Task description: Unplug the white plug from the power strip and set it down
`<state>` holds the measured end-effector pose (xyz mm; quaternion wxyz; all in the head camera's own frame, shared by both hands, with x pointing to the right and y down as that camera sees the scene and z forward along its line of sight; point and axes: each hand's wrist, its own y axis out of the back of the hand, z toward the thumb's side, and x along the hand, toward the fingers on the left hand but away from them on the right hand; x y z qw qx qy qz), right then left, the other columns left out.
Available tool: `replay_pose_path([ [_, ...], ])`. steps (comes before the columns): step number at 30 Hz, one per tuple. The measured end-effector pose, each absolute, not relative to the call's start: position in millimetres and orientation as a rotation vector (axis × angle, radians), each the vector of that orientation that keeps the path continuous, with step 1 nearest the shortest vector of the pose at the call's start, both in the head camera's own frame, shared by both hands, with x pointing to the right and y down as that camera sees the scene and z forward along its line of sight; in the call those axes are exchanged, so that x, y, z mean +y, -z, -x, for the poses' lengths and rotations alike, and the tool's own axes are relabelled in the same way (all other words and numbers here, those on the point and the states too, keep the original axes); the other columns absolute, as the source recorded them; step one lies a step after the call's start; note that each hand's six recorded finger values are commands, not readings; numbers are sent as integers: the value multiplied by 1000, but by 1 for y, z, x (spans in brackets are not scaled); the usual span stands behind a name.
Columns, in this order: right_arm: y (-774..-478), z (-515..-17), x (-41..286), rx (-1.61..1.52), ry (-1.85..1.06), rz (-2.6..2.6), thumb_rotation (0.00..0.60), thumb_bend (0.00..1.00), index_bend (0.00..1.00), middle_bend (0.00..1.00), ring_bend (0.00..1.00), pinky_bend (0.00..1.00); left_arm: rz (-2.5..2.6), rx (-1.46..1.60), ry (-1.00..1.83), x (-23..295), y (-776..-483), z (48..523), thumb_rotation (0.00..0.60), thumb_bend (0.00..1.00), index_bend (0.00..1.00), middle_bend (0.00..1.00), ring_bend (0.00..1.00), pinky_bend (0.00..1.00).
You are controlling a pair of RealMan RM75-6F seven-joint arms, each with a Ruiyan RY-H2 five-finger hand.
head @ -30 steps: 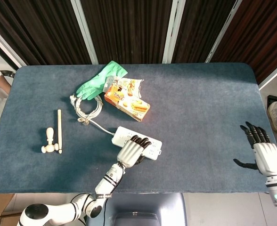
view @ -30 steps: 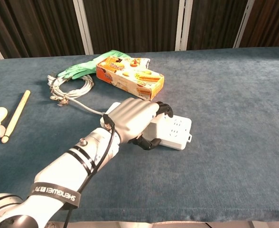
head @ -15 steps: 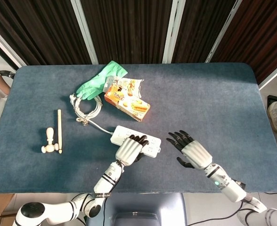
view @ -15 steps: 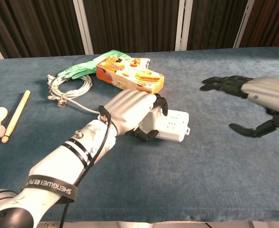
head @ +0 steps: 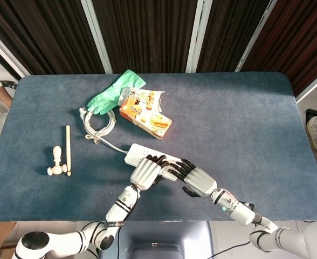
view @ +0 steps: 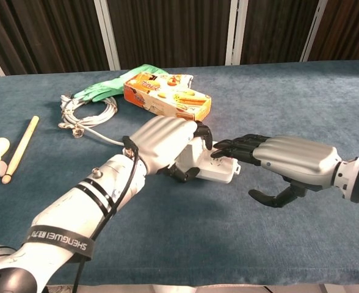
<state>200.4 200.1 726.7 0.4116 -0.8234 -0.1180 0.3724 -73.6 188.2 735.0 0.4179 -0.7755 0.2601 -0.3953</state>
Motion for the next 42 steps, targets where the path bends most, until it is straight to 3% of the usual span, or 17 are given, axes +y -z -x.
replay_pose_path([
  [6,-736,-199,201,-212,-969,2092,600,967,57,47,0,0,1949,653,994,187,-736,75,600,576,412,554,389,429],
  [9,-738,-198,202,-183,-979,2099,600,1000,70,50,0,0,1957,660,981,187,-733,73,600,575,412,554,389,430],
  [23,-739,-192,209,-114,-1018,2090,600,1000,95,65,0,0,1943,690,950,178,-724,74,600,574,414,556,390,428],
  [31,-727,-195,204,-182,-987,2071,600,997,38,65,0,0,1939,775,876,160,-697,80,600,572,414,555,389,425],
  [37,-693,-215,185,-346,-923,2027,600,815,0,63,0,0,1914,860,858,135,-670,116,600,568,399,538,379,409],
  [42,-649,-252,165,-495,-884,1952,600,733,0,55,0,0,1878,904,994,120,-673,180,600,548,381,504,336,340],
])
